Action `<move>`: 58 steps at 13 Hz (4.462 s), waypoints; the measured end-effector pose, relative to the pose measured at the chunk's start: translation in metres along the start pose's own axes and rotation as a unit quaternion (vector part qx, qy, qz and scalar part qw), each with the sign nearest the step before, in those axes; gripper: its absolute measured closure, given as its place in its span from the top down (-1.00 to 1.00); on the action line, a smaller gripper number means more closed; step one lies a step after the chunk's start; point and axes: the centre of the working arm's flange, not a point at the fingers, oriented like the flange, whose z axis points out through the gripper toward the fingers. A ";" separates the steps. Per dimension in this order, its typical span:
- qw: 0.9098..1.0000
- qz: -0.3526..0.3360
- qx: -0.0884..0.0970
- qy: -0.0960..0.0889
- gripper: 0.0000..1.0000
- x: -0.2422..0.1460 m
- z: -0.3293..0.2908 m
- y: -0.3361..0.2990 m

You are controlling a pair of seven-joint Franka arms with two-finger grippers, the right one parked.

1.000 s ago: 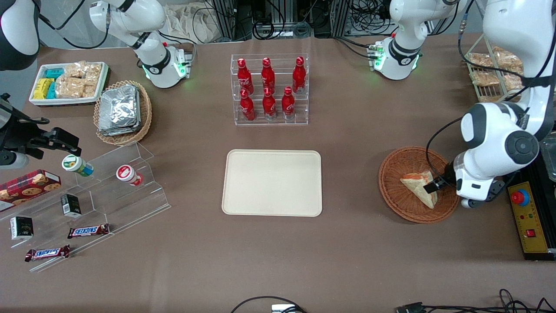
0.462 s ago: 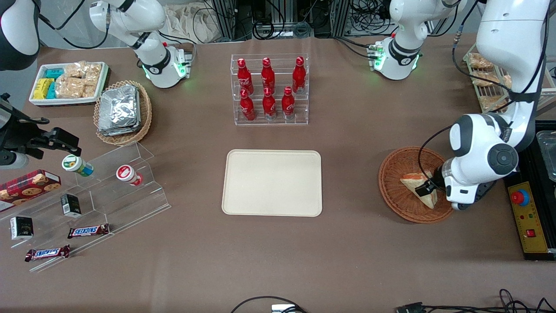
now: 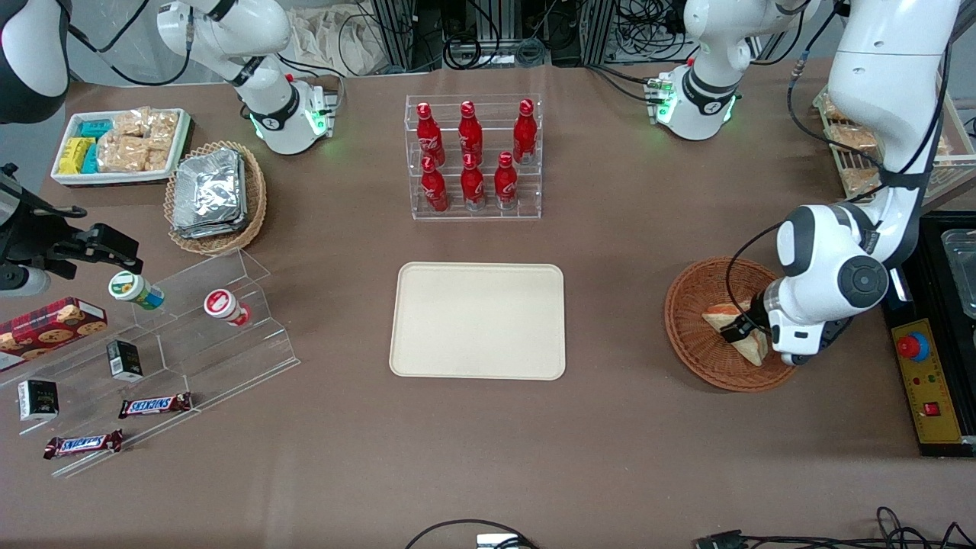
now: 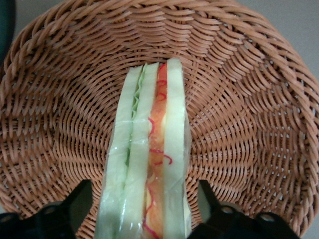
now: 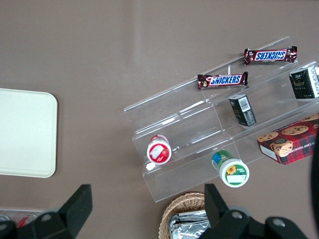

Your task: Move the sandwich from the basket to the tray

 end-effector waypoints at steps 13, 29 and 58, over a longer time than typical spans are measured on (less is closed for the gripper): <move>0.998 0.064 0.015 -0.012 -0.60 0.024 -0.147 0.027; 0.945 0.325 0.009 -0.036 -0.68 -0.155 -0.125 0.237; 0.931 0.354 0.069 0.057 1.00 -0.293 -0.118 0.194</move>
